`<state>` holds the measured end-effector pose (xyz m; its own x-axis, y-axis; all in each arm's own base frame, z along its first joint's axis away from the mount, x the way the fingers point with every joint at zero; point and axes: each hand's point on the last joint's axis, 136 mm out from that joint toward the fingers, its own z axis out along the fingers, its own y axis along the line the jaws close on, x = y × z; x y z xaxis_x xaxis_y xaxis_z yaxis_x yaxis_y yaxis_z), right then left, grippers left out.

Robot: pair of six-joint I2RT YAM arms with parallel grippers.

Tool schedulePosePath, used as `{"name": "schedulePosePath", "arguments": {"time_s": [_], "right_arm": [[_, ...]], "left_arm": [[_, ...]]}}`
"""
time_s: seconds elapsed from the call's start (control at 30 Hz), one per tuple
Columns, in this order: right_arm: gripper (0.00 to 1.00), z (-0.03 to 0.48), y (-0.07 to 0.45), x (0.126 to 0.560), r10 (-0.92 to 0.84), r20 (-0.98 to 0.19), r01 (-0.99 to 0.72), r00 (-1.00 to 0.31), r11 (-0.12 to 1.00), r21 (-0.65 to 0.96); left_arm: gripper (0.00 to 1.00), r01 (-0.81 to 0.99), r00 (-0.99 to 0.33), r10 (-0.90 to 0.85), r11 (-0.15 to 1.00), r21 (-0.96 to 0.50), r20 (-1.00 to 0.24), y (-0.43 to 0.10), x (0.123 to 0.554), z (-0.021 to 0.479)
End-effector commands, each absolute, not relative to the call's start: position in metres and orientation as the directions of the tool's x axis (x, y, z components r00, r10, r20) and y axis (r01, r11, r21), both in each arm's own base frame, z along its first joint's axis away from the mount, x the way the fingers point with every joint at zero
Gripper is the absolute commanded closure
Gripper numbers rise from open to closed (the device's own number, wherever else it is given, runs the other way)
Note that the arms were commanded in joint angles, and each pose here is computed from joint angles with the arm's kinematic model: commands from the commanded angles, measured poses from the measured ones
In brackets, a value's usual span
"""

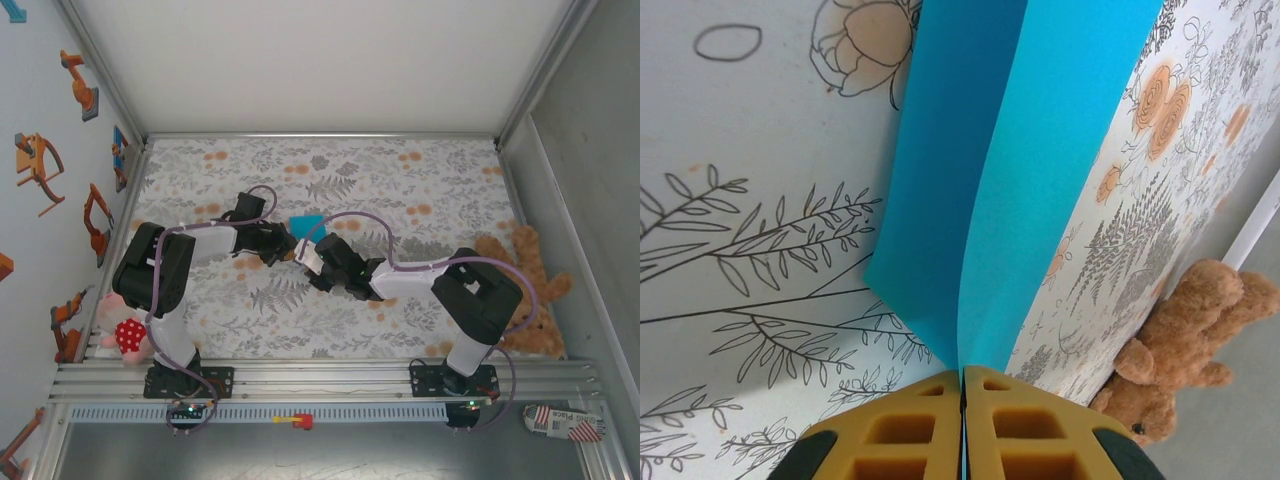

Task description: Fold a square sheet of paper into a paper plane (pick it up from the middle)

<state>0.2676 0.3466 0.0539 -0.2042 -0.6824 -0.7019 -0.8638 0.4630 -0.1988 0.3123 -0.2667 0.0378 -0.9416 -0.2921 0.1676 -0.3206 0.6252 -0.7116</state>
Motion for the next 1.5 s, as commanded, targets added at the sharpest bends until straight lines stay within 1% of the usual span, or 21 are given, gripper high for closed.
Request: {"name": "schedulePosePath", "arguments": {"time_s": [0.0,0.07,0.13,0.2,0.23,0.33,0.43,0.6,0.73,0.87,1.07,1.3,1.47], "right_arm": [[0.89,0.066,0.354,0.266,-0.670,-0.719,-0.878,-0.183,0.440,-0.186],[0.96,0.066,0.356,0.263,-0.670,-0.720,-0.887,-0.183,0.428,-0.172],[0.99,0.067,0.357,0.259,-0.665,-0.723,-0.896,-0.190,0.418,-0.149],[1.00,0.067,0.358,0.254,-0.660,-0.721,-0.904,-0.209,0.411,-0.115],[1.00,0.068,0.358,0.253,-0.657,-0.722,-0.906,-0.219,0.411,-0.100],[1.00,0.068,0.357,0.248,-0.641,-0.723,-0.905,-0.258,0.422,-0.052],[1.00,0.069,0.357,0.240,-0.623,-0.720,-0.903,-0.308,0.429,0.015],[1.00,0.068,0.358,0.231,-0.579,-0.706,-0.879,-0.409,0.458,0.134],[1.00,0.062,0.354,0.228,-0.541,-0.678,-0.838,-0.497,0.502,0.214],[1.00,0.063,0.353,0.225,-0.505,-0.668,-0.811,-0.547,0.517,0.273],[1.00,0.061,0.351,0.226,-0.459,-0.657,-0.773,-0.598,0.548,0.321],[1.00,0.057,0.350,0.234,-0.426,-0.643,-0.738,-0.637,0.577,0.349],[1.00,0.055,0.346,0.248,-0.396,-0.628,-0.695,-0.670,0.631,0.345]], "left_arm": [[0.87,-0.308,-0.946,-0.276,0.618,-0.723,0.167,-0.268,0.311,0.051],[0.85,-0.306,-0.946,-0.282,0.623,-0.720,0.158,-0.265,0.311,0.053],[0.80,-0.300,-0.947,-0.290,0.633,-0.714,0.141,-0.260,0.313,0.056],[0.69,-0.296,-0.945,-0.306,0.646,-0.704,0.117,-0.251,0.316,0.059],[0.65,-0.296,-0.943,-0.316,0.651,-0.699,0.105,-0.245,0.318,0.062],[0.61,-0.283,-0.940,-0.336,0.666,-0.690,0.062,-0.228,0.324,0.071],[0.60,-0.237,-0.946,-0.323,0.677,-0.697,0.008,-0.225,0.329,0.085],[0.61,-0.184,-0.955,-0.294,0.668,-0.721,-0.028,-0.239,0.336,0.092],[0.68,-0.160,-0.970,-0.243,0.684,-0.711,-0.016,-0.259,0.339,0.079],[0.73,-0.154,-0.981,-0.195,0.703,-0.694,0.020,-0.278,0.340,0.058],[0.80,-0.157,-0.986,-0.159,0.762,-0.628,0.054,-0.284,0.338,0.028],[0.84,-0.149,-0.989,-0.126,0.824,-0.546,0.079,-0.277,0.330,0.002],[0.86,-0.150,-0.988,-0.113,0.847,-0.509,0.103,-0.273,0.323,-0.012]]}}
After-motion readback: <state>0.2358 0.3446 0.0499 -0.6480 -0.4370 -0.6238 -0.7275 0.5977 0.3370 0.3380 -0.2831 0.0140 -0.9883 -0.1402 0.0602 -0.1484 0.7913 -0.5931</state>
